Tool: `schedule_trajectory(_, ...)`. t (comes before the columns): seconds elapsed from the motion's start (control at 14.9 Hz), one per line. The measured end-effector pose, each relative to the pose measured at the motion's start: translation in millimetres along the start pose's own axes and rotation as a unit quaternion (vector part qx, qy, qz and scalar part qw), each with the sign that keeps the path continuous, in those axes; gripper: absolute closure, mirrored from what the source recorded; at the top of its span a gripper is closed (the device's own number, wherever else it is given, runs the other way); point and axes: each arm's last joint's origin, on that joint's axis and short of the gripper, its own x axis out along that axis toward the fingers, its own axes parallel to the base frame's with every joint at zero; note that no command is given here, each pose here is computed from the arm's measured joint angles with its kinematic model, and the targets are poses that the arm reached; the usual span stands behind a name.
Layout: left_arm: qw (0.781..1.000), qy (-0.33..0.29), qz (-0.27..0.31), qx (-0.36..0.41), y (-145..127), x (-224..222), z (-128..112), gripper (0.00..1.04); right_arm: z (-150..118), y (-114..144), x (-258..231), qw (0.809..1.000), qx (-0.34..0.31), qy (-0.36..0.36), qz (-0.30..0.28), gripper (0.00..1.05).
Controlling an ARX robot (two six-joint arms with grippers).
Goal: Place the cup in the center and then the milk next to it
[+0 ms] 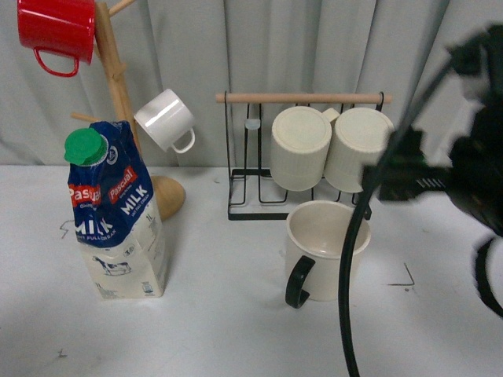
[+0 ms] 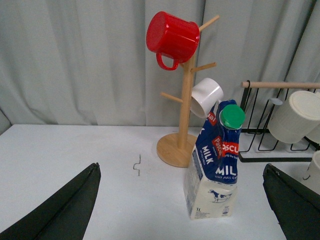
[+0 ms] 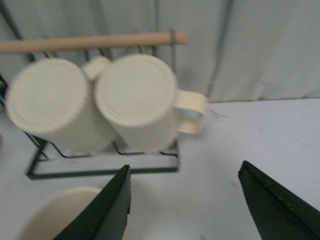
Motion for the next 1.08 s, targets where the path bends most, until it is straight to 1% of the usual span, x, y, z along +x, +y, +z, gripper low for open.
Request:
schedule_trajectory(0.07, 1.0, -0.001, 0.0, 0.0, 0.0, 0.0, 0.1, 0.07, -1.5, -19.7, -19.6, 0.999, -0.007, -0.04, -0.01, 0.49)
schedule_trajectory(0.13, 1.0, -0.001, -0.002, 0.0, -0.1, 0.0, 0.2, 0.07, 28.5, -35.3, -43.8, 0.991, 0.004, -0.13, -0.013, 0.66)
schedule_trajectory(0.2, 1.0, -0.001, -0.002, 0.0, -0.1, 0.0, 0.1, 0.07, 25.3, -46.5, -67.9, 0.991, -0.002, -0.133, -0.004, 0.86)
schedule_trajectory(0.27, 1.0, -0.001, -0.002, 0.0, -0.1, 0.0, 0.1, 0.07, 4.5, -54.4, -79.4, 0.996, -0.016, -0.087, -0.004, 1.0)
schedule_trajectory(0.34, 1.0, -0.001, -0.002, 0.0, -0.1, 0.0, 0.1, 0.07, 0.6, -60.3, -88.6, 0.996, -0.019, -0.082, -0.007, 1.03)
schedule_trajectory(0.4, 1.0, -0.001, -0.002, 0.0, -0.1, 0.0, 0.1, 0.07, 7.8, -66.5, -101.3, 0.994, -0.014, -0.108, -0.01, 1.03)
schedule_trajectory(0.47, 1.0, -0.001, -0.002, 0.0, -0.1, 0.0, 0.1, 0.07, 9.9, -70.2, -110.7, 0.993, -0.013, -0.117, -0.009, 1.03)
schedule_trajectory(0.61, 1.0, -0.001, -0.001, 0.0, -0.1, 0.0, 0.1, 0.07, -2.0, -77.4, -129.2, 0.995, -0.016, -0.095, -0.006, 1.03)
schedule_trajectory(0.81, 1.0, -0.001, -0.002, 0.0, -0.1, 0.0, 0.1, 0.07, 0.3, -80.3, -139.2, 0.994, -0.014, -0.107, -0.007, 1.03)
schedule_trajectory(0.87, 1.0, -0.001, -0.002, 0.0, -0.1, 0.0, 0.1, 0.07, -1.1, -85.2, -145.2, 0.994, -0.015, -0.106, 0.0, 1.03)
schedule_trajectory(0.94, 1.0, -0.001, -0.001, 0.0, -0.1, 0.0, 0.1, 0.07, -3.2, -92.1, -150.3, 0.995, -0.014, -0.102, -0.009, 1.03)
schedule_trajectory(1.08, 1.0, -0.001, -0.002, 0.0, -0.1, 0.0, 0.1, 0.07, -3.9, -93.0, -160.1, 0.994, -0.014, -0.106, -0.01, 1.03)
